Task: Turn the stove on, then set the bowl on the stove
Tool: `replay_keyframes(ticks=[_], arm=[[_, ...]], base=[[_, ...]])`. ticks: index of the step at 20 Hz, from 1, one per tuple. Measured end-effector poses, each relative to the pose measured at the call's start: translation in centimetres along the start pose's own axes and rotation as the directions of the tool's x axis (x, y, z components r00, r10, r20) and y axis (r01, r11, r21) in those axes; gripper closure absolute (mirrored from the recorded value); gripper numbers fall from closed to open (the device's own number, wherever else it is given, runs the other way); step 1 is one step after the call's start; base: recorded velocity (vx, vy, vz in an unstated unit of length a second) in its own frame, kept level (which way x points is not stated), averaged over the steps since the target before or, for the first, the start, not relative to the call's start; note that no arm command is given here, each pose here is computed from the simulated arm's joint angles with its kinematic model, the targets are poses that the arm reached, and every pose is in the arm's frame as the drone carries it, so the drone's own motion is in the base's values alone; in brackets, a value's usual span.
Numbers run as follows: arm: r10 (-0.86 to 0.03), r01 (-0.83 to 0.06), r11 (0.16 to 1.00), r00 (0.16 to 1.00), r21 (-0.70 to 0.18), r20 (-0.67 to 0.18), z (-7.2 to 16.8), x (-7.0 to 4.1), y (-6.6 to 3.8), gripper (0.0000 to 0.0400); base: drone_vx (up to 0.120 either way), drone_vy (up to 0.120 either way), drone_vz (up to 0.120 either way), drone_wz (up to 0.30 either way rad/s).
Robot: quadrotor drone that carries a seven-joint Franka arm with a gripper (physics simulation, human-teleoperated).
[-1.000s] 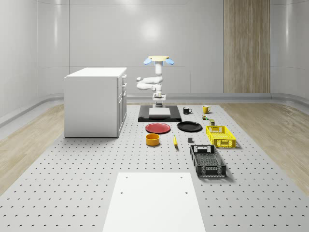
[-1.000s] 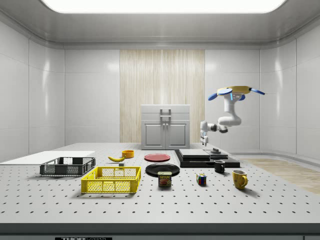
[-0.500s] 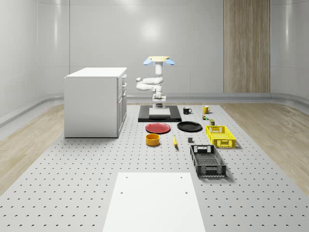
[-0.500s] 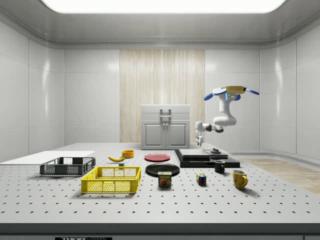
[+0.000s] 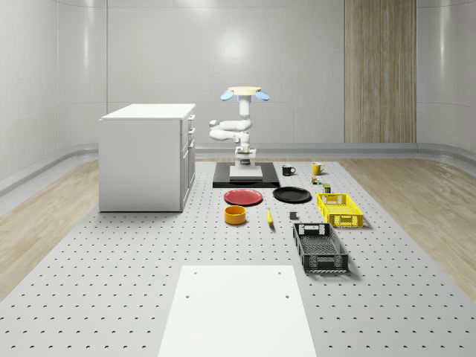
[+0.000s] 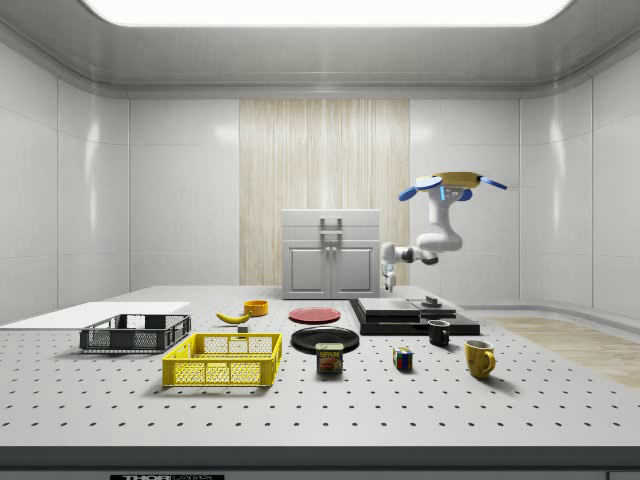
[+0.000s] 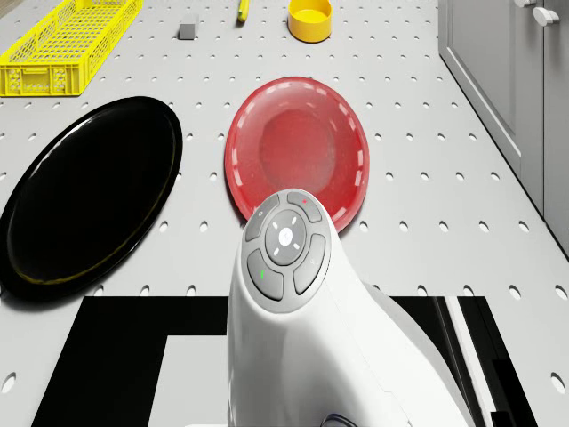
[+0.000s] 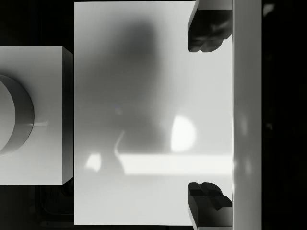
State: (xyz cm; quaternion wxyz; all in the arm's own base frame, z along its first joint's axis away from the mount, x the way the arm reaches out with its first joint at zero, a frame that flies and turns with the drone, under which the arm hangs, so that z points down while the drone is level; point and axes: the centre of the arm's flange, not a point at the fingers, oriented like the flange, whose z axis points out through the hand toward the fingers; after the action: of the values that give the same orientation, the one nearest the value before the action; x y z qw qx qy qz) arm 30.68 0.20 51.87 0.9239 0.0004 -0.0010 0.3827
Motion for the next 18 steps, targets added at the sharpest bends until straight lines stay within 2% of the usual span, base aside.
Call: replay_keyframes(ticks=[18], arm=[[0.000,0.000,1.000,1.000,0.000,0.000,0.00,0.00,0.00,0.0000]], base=[[0.120,0.000,0.000,0.000]])
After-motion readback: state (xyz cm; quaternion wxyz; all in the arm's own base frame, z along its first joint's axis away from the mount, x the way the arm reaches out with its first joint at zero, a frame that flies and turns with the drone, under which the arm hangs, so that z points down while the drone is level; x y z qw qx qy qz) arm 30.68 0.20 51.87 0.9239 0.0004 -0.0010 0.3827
